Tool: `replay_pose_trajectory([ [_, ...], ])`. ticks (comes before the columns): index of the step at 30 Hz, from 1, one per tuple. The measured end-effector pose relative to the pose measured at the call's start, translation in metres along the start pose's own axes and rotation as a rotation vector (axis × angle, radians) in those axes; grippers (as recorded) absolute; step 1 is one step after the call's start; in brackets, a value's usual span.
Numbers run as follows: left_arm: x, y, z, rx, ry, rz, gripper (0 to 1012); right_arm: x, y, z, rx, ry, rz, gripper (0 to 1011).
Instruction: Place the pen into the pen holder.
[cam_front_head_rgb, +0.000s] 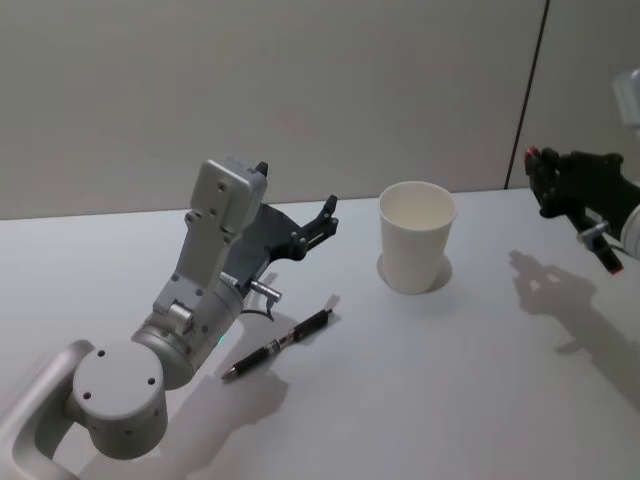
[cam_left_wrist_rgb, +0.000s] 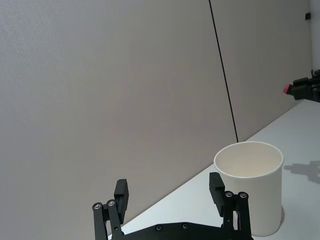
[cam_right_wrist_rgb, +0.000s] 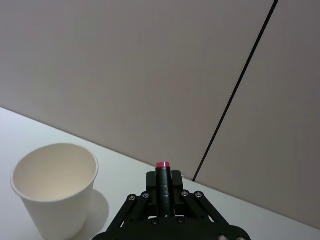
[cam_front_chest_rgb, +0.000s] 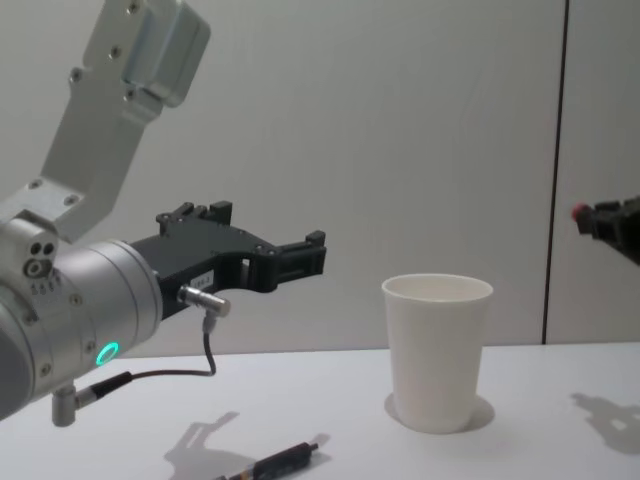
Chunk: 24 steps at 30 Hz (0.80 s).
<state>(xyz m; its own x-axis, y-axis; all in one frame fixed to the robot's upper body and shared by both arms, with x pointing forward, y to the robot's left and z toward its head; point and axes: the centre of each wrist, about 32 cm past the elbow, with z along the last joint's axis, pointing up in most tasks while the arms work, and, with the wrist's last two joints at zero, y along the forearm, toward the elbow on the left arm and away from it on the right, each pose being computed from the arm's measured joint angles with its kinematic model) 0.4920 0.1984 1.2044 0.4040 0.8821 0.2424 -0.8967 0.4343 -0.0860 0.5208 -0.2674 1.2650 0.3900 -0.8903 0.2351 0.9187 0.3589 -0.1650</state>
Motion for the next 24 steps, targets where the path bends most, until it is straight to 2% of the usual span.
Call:
replay_pose_trajectory([
  [4, 0.0000, 0.0000, 0.0000, 0.000, 0.000, 0.000, 1003, 0.000, 0.002, 0.002, 0.028, -0.008, -0.006, 165],
  [10, 0.0000, 0.0000, 0.0000, 0.000, 0.000, 0.000, 1003, -0.002, 0.011, 0.006, 0.095, -0.021, -0.016, 165],
  [13, 0.0000, 0.0000, 0.0000, 0.000, 0.000, 0.000, 1003, -0.004, 0.020, 0.009, 0.152, -0.032, -0.017, 165],
  [14, 0.0000, 0.0000, 0.0000, 0.000, 0.000, 0.000, 1002, -0.004, 0.020, 0.009, 0.152, -0.032, -0.017, 165],
  [19, 0.0000, 0.0000, 0.0000, 0.000, 0.000, 0.000, 1003, -0.010, 0.041, 0.014, 0.232, -0.039, -0.005, 165],
  [24, 0.0000, 0.0000, 0.0000, 0.000, 0.000, 0.000, 1003, -0.017, 0.068, 0.017, 0.305, -0.041, 0.027, 165],
])
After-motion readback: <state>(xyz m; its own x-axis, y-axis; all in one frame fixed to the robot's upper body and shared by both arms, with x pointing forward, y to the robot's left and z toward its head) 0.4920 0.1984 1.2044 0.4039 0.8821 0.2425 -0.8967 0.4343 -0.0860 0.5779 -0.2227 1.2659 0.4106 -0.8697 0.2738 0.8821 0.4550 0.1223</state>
